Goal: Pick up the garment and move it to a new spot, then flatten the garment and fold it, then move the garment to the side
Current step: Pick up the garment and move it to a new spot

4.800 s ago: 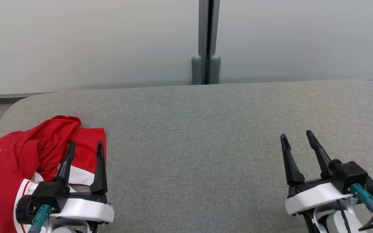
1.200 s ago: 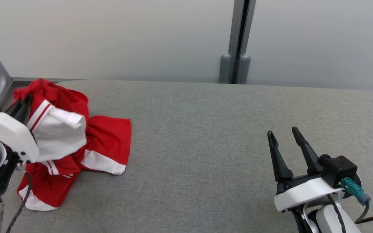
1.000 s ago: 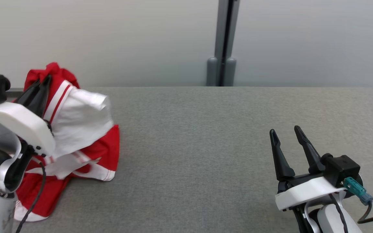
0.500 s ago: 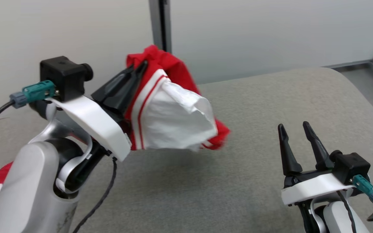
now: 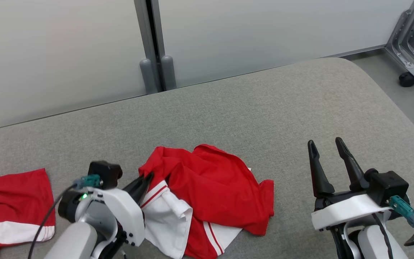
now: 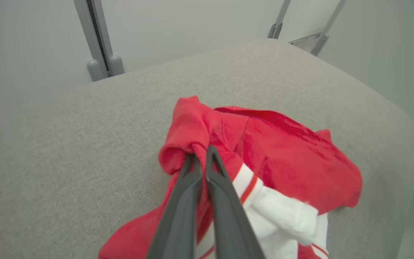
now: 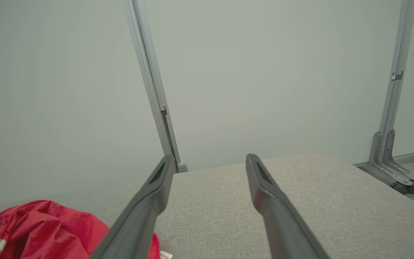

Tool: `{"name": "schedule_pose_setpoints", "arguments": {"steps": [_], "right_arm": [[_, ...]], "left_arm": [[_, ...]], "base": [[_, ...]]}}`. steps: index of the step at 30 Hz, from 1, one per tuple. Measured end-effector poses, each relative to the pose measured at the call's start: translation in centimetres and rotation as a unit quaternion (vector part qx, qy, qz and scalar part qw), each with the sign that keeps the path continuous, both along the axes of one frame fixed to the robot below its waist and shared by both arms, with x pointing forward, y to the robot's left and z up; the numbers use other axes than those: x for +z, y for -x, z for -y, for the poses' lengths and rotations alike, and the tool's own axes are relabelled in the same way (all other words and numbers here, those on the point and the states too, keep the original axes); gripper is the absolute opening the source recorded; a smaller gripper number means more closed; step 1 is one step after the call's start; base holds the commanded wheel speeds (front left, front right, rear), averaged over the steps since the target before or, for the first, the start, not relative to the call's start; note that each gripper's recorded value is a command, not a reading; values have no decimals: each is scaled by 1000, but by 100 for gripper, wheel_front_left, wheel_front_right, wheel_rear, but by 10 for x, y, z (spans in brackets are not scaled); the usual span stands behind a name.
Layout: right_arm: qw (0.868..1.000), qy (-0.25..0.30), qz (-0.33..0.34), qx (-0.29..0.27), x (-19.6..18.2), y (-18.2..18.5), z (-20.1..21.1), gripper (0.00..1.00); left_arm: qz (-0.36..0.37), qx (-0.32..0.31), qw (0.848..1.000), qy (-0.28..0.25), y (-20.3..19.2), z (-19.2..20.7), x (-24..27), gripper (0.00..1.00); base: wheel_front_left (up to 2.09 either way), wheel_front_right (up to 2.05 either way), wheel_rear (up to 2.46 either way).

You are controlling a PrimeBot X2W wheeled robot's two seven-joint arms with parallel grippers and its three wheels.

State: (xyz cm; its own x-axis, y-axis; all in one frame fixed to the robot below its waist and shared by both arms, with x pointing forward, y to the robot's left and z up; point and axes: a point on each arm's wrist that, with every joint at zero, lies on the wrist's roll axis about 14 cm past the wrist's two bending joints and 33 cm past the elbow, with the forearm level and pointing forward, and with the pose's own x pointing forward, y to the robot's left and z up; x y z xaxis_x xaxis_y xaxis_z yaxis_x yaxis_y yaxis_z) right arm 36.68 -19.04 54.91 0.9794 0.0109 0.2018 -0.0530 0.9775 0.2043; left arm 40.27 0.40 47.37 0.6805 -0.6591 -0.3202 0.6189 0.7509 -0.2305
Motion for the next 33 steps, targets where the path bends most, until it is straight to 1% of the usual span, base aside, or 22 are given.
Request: {"name": "schedule_pose_setpoints", "arguments": {"steps": [4, 5, 6, 7, 12, 16, 18, 21, 24, 26, 28, 30, 33], "right_arm": [[1000, 4, -4, 5, -2, -2, -2, 100], [1000, 5, -4, 6, -2, -2, -2, 100], [1000, 7, -4, 8, -2, -3, -4, 100], [1000, 8, -4, 10, -3, -4, -5, 100], [1000, 9, -3, 23, -2, -7, -13, 100], [999, 9, -1, 32, -1, -8, -19, 100], [999, 10, -1, 36, -1, -9, -21, 100], [999, 14, 0, 43, 0, -9, -24, 100], [999, 16, 5, 50, 3, -10, -28, 100], [998, 17, 7, 52, 5, -11, -29, 100], [998, 19, 7, 54, 5, -11, -30, 100], [998, 20, 5, 58, 3, -9, -32, 100], [998, 22, -1, 60, -2, -5, -33, 100]], "left_arm": [[-22, 12, 1000, -15, 10, -5, -35, 0], [-25, 16, 999, -14, 12, -6, -40, 4], [-28, 21, 999, -15, 12, -7, -44, 46], [-29, 23, 999, -13, 13, -6, -46, 100], [-21, 49, 998, 22, 5, -6, -35, 100], [6, 62, 997, 37, -1, -15, -19, 100], [26, 69, 996, 44, -4, -21, -8, 100], [70, 93, 992, 46, -12, -40, 14, 100], [121, 139, 981, 57, -20, -66, 42, 100], [153, 173, 971, 60, -20, -86, 57, 100], [180, 212, 958, 70, -18, -107, 70, 100], [193, 246, 946, 87, -10, -123, 75, 100], [196, 287, 935, 67, 4, -149, 63, 100]], "base": [[0, 0, 0], [0, 0, 0], [0, 0, 0], [0, 0, 0], [0, 0, 0], [0, 0, 0], [0, 0, 0], [0, 0, 0], [0, 0, 0], [0, 0, 0], [0, 0, 0], [0, 0, 0], [0, 0, 0]]}}
